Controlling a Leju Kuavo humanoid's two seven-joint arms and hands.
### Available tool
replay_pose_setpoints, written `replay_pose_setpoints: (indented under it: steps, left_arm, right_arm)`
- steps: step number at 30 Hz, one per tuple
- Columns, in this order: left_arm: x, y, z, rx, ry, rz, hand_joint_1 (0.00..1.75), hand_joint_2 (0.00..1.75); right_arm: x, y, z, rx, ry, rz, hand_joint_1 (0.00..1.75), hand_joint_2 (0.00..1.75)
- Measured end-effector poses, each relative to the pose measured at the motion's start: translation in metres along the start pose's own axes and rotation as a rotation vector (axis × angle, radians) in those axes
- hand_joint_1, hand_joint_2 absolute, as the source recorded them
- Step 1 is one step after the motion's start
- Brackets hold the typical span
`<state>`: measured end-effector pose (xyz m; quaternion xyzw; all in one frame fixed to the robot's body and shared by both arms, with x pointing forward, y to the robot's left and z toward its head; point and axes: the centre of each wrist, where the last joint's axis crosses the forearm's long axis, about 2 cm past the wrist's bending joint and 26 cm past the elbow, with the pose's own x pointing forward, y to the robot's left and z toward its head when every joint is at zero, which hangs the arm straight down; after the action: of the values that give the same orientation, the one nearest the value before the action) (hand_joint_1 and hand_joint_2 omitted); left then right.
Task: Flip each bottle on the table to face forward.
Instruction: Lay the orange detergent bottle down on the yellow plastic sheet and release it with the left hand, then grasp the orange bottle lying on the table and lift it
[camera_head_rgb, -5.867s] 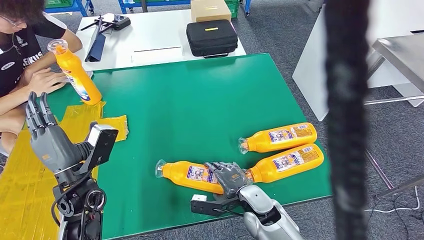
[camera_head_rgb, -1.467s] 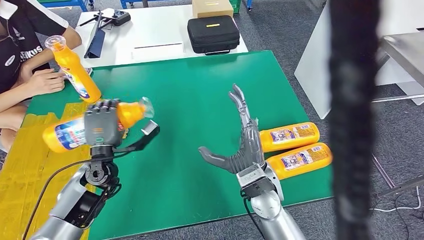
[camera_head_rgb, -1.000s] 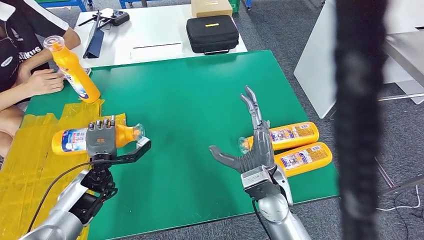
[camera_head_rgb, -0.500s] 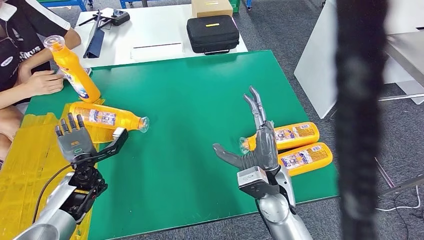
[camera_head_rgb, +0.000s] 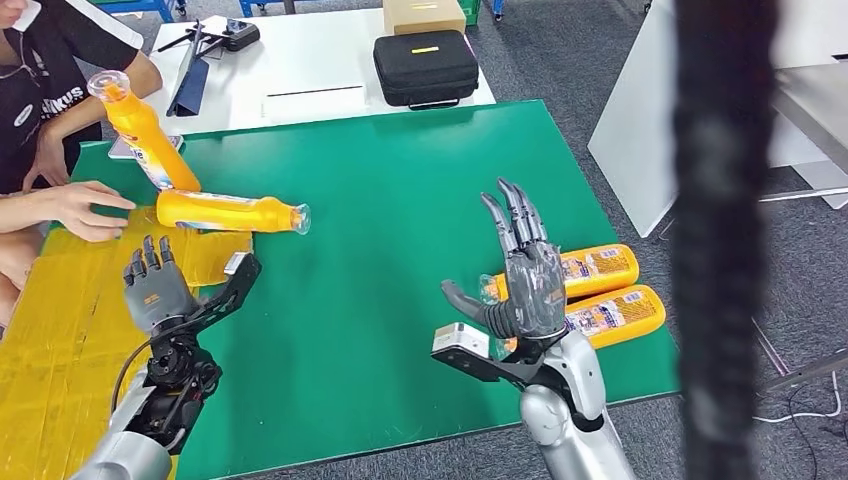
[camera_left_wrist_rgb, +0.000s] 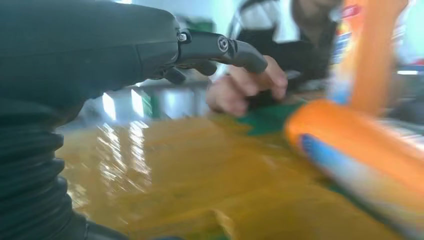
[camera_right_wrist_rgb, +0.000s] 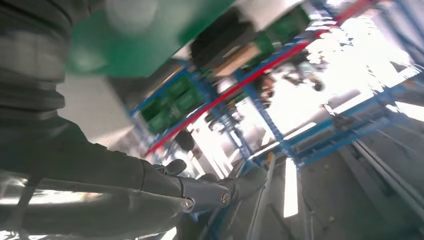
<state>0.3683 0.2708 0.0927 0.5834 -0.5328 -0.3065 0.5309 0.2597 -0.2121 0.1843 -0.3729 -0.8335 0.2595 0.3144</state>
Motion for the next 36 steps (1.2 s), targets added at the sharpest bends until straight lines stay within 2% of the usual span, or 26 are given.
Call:
replay_pose_setpoints:
  steps: [3,7,13,17,20,36]
  left_arm:
    - [0.007,0.002,0.003,-0.031,-0.081,0.227,0.0,1.75]
    - [0.023,0.007,0.009,-0.101,-0.142,0.593,0.0,1.75]
    - [0.04,0.019,0.021,-0.073,-0.163,0.855,0.0,1.75]
    - [0.047,0.026,0.031,-0.046,-0.199,0.916,0.0,1.75]
    - [0.051,0.03,0.036,-0.031,-0.223,0.925,0.0,1.75]
    - [0.059,0.032,0.041,-0.012,-0.232,0.96,0.0,1.75]
  right_arm:
    - [-0.011,-0.004,0.001,0.131,0.032,0.226,0.0,1.75]
    - [-0.043,-0.012,-0.005,0.354,0.097,0.466,0.0,1.75]
    - [-0.11,-0.029,-0.02,0.563,0.159,0.548,0.0,1.75]
    - [-0.154,-0.045,-0.033,0.613,0.201,0.576,0.0,1.75]
    - [-0.174,-0.052,-0.038,0.627,0.237,0.594,0.0,1.75]
    - [-0.217,-0.058,-0.025,0.712,0.362,0.609,0.0,1.75]
